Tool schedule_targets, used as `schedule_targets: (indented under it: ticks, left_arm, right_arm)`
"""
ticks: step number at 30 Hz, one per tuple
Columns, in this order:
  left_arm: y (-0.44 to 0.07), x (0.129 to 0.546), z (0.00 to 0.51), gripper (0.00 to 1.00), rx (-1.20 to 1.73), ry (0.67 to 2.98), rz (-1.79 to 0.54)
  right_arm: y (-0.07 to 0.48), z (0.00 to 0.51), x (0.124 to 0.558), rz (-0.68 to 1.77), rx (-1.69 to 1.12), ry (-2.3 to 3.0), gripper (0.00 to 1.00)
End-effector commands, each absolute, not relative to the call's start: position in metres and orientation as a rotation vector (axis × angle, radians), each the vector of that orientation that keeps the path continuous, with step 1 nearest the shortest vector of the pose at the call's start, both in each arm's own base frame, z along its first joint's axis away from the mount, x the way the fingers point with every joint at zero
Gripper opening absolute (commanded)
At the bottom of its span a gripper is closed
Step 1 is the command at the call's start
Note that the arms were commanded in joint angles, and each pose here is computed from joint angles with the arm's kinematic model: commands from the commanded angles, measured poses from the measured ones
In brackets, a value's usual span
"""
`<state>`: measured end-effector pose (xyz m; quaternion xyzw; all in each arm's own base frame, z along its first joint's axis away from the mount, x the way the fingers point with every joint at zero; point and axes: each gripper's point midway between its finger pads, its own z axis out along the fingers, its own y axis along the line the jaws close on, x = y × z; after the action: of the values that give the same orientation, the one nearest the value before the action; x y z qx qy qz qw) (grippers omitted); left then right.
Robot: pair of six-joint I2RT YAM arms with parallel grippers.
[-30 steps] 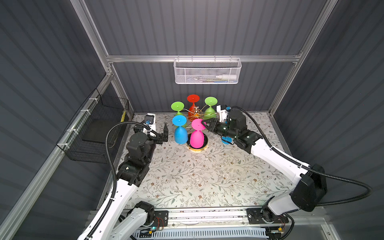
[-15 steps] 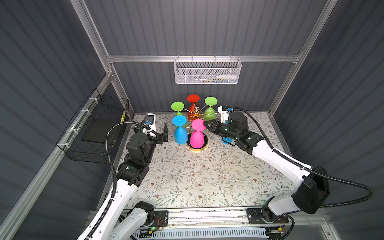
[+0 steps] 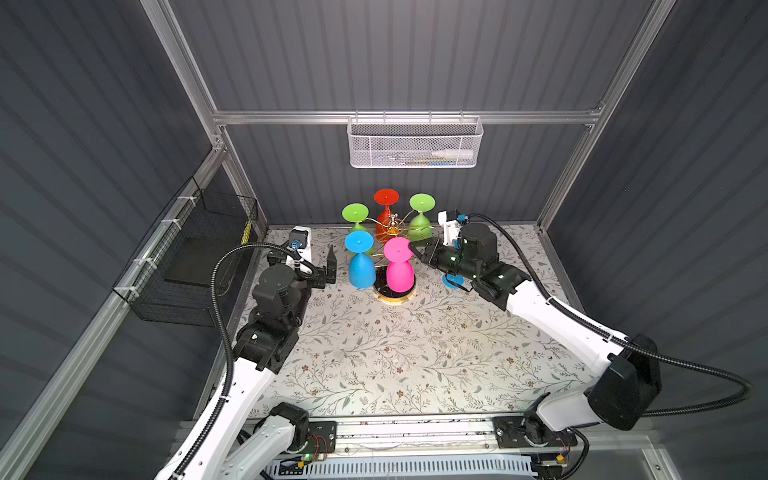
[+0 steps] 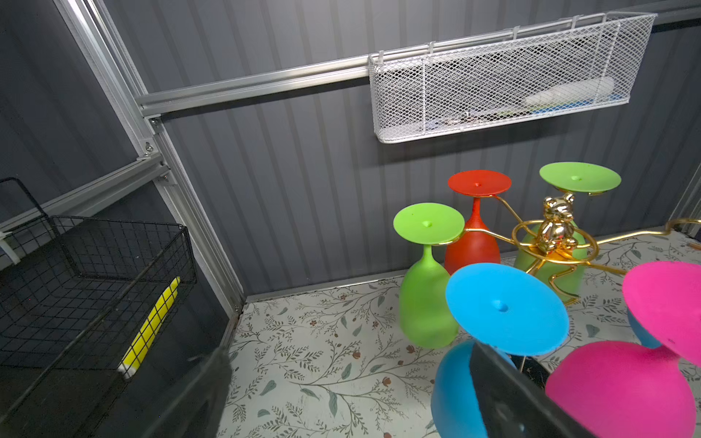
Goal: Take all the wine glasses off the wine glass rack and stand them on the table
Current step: 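Lift the pink glass by its foot up off the rack arm with the right gripper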
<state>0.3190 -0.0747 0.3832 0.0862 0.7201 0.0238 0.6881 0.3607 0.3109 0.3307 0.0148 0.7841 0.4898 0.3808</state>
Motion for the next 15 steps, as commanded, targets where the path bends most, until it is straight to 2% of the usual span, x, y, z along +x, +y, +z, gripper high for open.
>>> schedule_targets:
  ticks: [1,15]
  left_arm:
    - [-0.073,0.315,0.389,1.00,0.182,1.592,0.042]
    - [-0.073,0.315,0.389,1.00,0.183,1.593,0.042]
  right_arm:
    - [0.307,0.336,0.358,1.246,0.030,1.981,0.10]
    - [0.311,0.348,0.354,1.358,0.046,1.938,0.02]
